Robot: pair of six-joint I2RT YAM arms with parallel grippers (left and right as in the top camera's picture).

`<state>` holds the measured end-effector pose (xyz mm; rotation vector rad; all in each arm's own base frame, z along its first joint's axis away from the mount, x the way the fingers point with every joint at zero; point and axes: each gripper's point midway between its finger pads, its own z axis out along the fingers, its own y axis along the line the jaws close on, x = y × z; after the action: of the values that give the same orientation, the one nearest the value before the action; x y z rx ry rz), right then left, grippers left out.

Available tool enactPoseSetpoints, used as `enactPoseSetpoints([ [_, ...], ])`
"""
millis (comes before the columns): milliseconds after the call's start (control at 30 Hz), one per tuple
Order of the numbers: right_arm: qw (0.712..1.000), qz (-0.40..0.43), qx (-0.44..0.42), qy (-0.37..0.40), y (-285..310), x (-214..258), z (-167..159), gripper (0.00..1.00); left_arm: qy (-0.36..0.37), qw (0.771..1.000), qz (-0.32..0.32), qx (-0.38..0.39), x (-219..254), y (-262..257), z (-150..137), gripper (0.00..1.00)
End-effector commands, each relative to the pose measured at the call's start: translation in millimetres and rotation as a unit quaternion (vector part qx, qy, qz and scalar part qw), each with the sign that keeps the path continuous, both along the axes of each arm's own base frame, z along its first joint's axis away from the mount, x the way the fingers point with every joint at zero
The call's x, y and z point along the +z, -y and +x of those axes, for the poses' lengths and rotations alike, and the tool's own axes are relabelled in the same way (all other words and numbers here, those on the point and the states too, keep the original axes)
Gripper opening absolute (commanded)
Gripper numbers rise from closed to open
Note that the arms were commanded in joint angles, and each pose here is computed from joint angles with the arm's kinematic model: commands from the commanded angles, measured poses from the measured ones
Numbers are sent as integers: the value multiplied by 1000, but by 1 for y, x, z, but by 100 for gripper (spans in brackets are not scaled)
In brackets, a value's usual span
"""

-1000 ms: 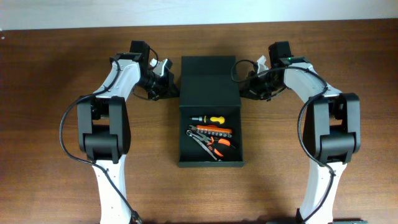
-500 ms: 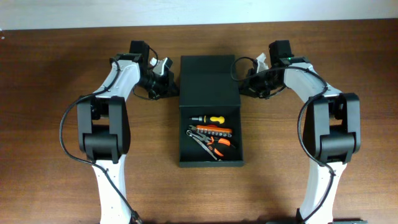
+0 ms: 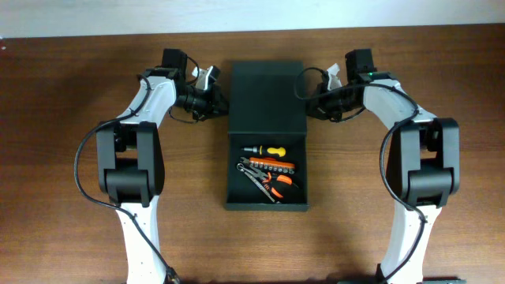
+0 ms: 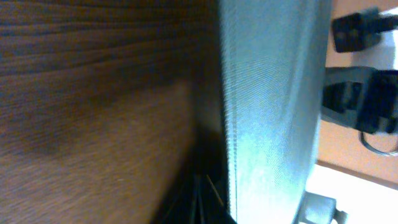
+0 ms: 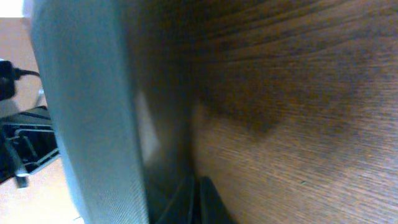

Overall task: Pack container
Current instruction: 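Grip the lid edges with both grippers and lift it upright, then swing the lid forward with both grippers to close the box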

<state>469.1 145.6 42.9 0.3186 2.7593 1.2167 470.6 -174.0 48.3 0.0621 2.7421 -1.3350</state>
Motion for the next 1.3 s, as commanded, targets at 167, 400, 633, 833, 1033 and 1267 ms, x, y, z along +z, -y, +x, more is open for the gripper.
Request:
enactPoseSetpoints([
  [167, 993, 116, 12, 17, -3, 42, 9, 4, 40, 992, -112, -45, 43, 24, 2, 2],
  [400, 983, 175, 33, 41, -8, 76, 14, 4, 64, 987, -144, -43, 74, 17, 11, 2],
  [633, 978, 200, 40, 28, -12, 91, 8, 4, 82, 984, -151, -41, 106, 6, 5, 2],
  [833, 969, 239, 54, 20, -17, 110, -1, 4, 96, 983, -150, -51, 136, 6, -10, 2],
  [1033, 964, 255, 65, 37, -18, 136, -7, 4, 112, 981, -150, -54, 166, 5, -21, 2],
  [1267, 963, 254, 69, 50, -18, 168, -19, 4, 129, 976, -161, -71, 194, 6, -43, 2],
])
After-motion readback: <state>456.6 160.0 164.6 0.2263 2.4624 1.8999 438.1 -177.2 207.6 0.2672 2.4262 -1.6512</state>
